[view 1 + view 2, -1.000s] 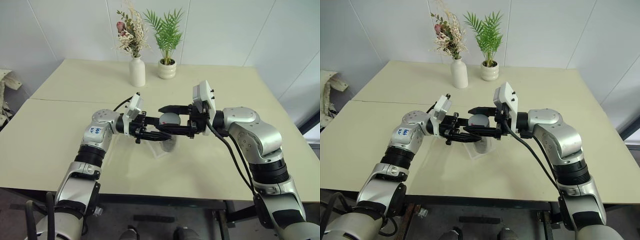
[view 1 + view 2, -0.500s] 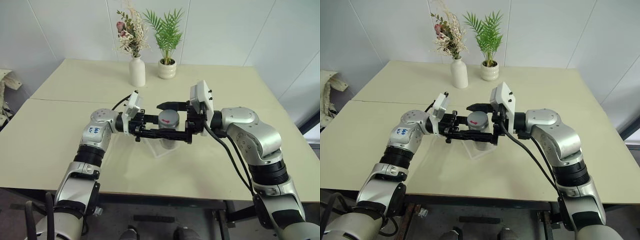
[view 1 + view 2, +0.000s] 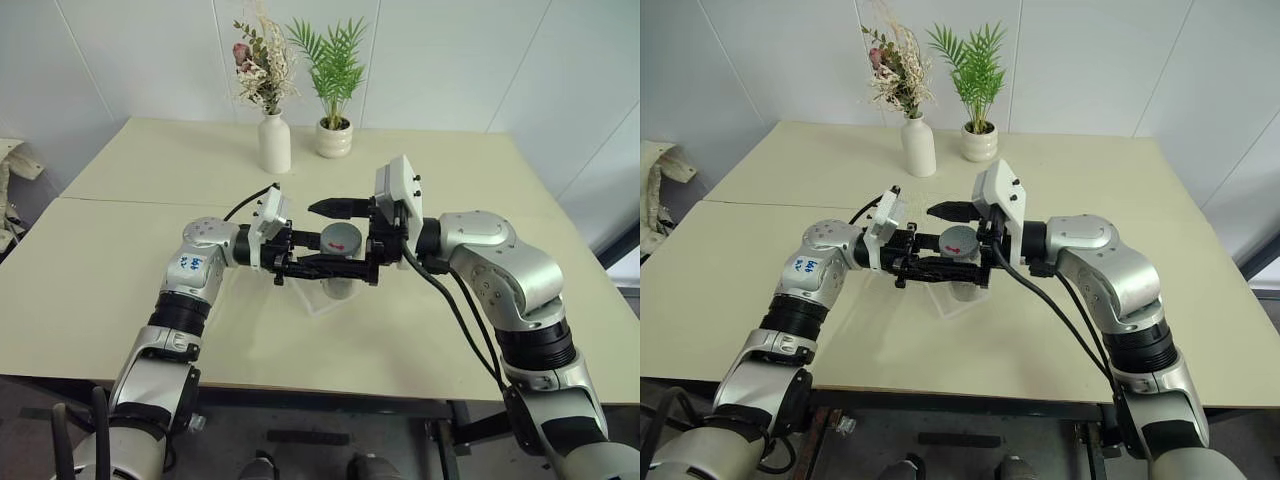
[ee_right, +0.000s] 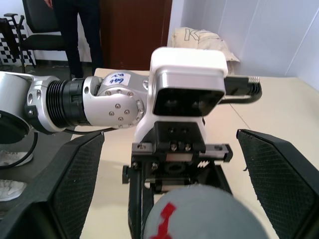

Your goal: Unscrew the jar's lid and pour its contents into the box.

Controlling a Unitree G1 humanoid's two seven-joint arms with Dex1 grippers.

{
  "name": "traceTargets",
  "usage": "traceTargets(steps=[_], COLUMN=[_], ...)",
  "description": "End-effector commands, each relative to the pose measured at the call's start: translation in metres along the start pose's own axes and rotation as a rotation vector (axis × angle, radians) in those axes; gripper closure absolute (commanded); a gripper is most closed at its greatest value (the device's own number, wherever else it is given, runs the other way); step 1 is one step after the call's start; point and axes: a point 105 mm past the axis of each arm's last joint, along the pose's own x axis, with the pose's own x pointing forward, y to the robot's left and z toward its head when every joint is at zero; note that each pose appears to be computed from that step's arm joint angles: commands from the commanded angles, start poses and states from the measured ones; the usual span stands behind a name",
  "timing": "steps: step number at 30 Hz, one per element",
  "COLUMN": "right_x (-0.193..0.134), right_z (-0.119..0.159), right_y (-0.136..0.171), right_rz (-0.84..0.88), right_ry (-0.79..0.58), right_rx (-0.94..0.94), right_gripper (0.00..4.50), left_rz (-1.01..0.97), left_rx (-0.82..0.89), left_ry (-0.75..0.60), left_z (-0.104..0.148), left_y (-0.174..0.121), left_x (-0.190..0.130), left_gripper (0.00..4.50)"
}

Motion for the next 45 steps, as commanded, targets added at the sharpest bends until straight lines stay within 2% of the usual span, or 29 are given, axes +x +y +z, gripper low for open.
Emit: traceTargets(steps=[1,14,22,45], right_x=[0.005,0.005,-0.002,-0.053], right_z=[0.009,-0.005,-0.002,0.002], right_y=[0.002,-0.013,-0.022,-0.025], right_rz=[0.021,-0.002,-0.035,-0.178], right_ry=[-0.027,0.005,0.007,0.073], right_rx=[-0.043,-0.043,-0.058,-0.055], right_gripper=[0.02,0.02,0.02,0.02], left_rz=[-0.014,-0.015,-0.007,0.056], left_rx=[0.039,0.042,0.039,0.027], left_ry=[-0.006,0.000,0.009,0.036], left_z=[0.008,0.012,0.011,0.005], left_y=[-0.003,-0.004,-0.004,0.003], left_x=[0.003,0.001,-0.003,-0.017], left_gripper=[2.43,2.43,2.43,2.43])
